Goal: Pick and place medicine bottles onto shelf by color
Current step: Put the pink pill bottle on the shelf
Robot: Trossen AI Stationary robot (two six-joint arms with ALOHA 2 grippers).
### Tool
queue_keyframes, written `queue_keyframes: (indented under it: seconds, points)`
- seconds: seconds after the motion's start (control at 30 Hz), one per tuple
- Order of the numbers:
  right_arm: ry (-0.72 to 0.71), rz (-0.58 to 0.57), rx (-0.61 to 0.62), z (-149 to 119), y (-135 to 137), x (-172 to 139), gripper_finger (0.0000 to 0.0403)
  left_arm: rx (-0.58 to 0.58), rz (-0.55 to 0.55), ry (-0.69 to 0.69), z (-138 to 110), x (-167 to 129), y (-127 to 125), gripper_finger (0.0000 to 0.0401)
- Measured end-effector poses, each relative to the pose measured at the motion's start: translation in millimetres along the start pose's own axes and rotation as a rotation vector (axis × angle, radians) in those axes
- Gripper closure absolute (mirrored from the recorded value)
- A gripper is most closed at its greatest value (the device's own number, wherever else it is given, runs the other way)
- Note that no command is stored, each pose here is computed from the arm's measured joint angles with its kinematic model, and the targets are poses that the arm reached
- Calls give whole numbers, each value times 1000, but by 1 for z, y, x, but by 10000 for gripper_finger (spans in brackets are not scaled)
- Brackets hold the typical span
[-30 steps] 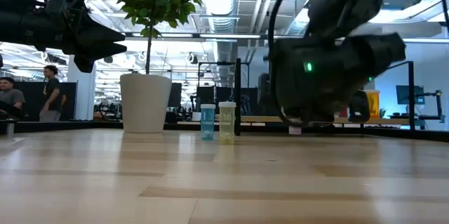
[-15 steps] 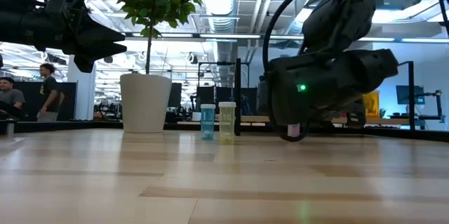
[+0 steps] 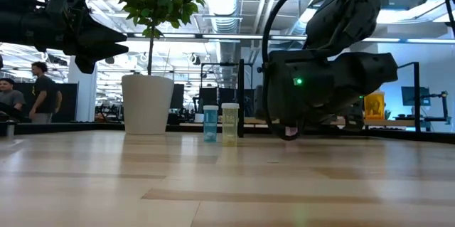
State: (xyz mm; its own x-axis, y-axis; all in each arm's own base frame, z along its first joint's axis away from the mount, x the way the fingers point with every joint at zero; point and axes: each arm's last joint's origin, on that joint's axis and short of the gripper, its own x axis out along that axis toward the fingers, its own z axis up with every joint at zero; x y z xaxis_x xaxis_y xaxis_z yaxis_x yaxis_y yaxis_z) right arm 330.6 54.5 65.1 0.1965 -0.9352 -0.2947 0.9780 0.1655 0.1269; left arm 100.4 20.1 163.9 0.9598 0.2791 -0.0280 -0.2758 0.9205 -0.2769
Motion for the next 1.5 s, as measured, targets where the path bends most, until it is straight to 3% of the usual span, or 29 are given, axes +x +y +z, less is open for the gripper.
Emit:
queue_keyframes:
  seconds: [0.47, 0.73, 0.9, 1.2, 1.37, 1.5]
  points:
    - [51, 22, 13, -2, 1, -10, 179, 0, 0, 0, 0, 0, 0, 248]
    - [111, 31, 22, 9, 5, -30, 173, 0, 0, 0, 0, 0, 0, 248]
    - [220, -17, 82, 25, 10, -41, 178, 0, 0, 0, 0, 0, 0, 248]
    - [440, -38, 171, 95, 9, -65, 179, 0, 0, 1, 0, 0, 0, 248]
    - [721, -43, 194, 143, 1, -60, 179, 0, 0, 0, 0, 0, 0, 248]
    - [967, -68, 290, 175, -7, -44, 179, 0, 0, 1, 0, 0, 0, 248]
